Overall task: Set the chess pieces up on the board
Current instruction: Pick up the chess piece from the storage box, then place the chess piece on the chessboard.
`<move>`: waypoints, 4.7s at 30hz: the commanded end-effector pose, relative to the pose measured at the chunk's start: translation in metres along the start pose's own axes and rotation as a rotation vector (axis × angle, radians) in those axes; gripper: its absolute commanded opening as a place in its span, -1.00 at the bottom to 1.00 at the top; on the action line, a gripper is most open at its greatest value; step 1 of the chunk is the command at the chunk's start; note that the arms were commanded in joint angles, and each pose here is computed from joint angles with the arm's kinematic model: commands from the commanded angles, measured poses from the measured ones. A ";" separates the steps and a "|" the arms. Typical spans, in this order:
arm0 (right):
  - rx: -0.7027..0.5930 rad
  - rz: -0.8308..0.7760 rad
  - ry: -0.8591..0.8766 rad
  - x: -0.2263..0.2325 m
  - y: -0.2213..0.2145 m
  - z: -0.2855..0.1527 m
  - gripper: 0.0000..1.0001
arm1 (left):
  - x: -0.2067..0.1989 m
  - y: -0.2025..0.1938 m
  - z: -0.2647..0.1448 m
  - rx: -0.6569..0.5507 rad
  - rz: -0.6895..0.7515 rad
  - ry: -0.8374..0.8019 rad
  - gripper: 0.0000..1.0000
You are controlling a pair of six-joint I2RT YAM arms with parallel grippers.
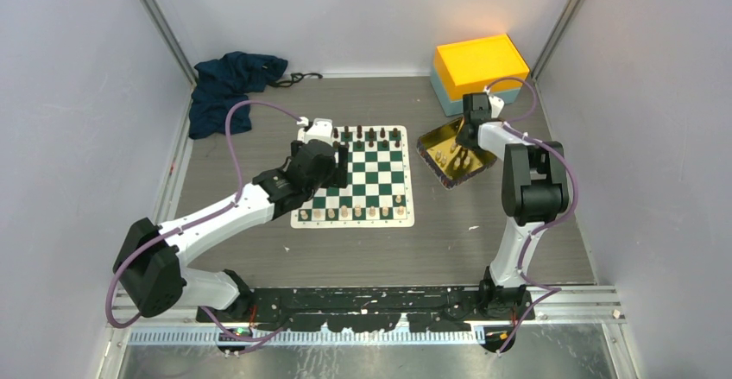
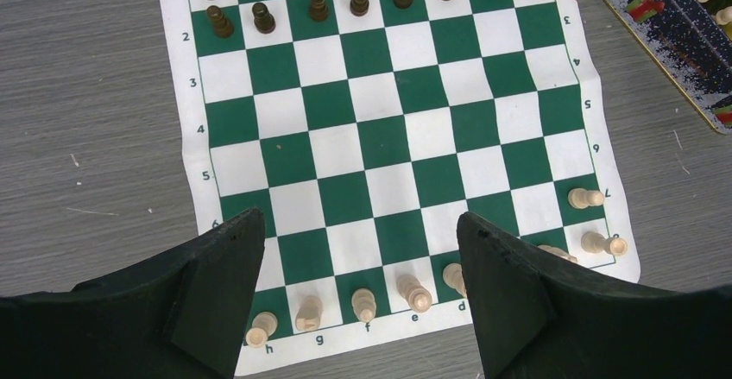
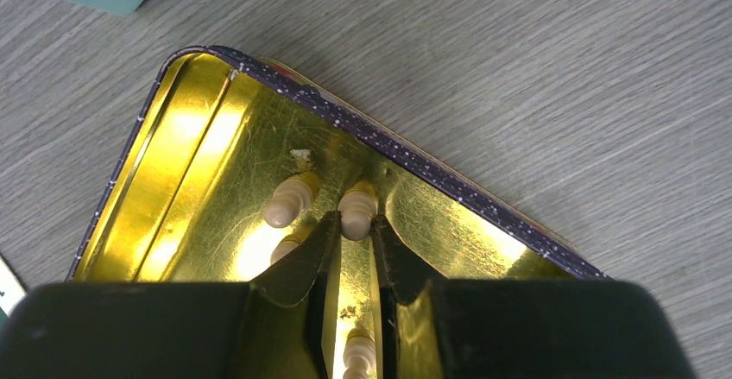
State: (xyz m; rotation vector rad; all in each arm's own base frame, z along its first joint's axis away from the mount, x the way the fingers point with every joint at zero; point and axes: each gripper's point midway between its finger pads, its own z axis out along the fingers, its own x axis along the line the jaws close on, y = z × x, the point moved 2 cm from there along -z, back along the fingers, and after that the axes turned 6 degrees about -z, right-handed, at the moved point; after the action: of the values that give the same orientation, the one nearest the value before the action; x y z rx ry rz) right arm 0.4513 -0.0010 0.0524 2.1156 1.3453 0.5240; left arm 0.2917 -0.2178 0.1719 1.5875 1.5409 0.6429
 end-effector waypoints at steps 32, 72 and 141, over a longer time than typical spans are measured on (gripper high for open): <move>-0.278 -0.398 0.258 0.111 -0.058 -0.190 -0.99 | 0.019 0.022 -0.045 -0.125 -0.120 -0.018 0.63; -0.207 -0.464 0.342 0.175 -0.182 -0.189 -0.99 | 0.028 0.015 -0.049 -0.128 -0.105 -0.006 0.63; -0.156 -0.399 0.270 0.168 -0.190 -0.174 -0.57 | 0.028 0.012 -0.045 -0.120 -0.086 -0.002 0.63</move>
State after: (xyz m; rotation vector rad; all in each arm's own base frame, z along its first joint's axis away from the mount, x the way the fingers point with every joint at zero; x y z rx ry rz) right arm 0.2756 0.2504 0.0491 1.6029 1.8314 0.6637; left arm 0.2613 -0.1803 0.1911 1.4620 1.5563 0.6546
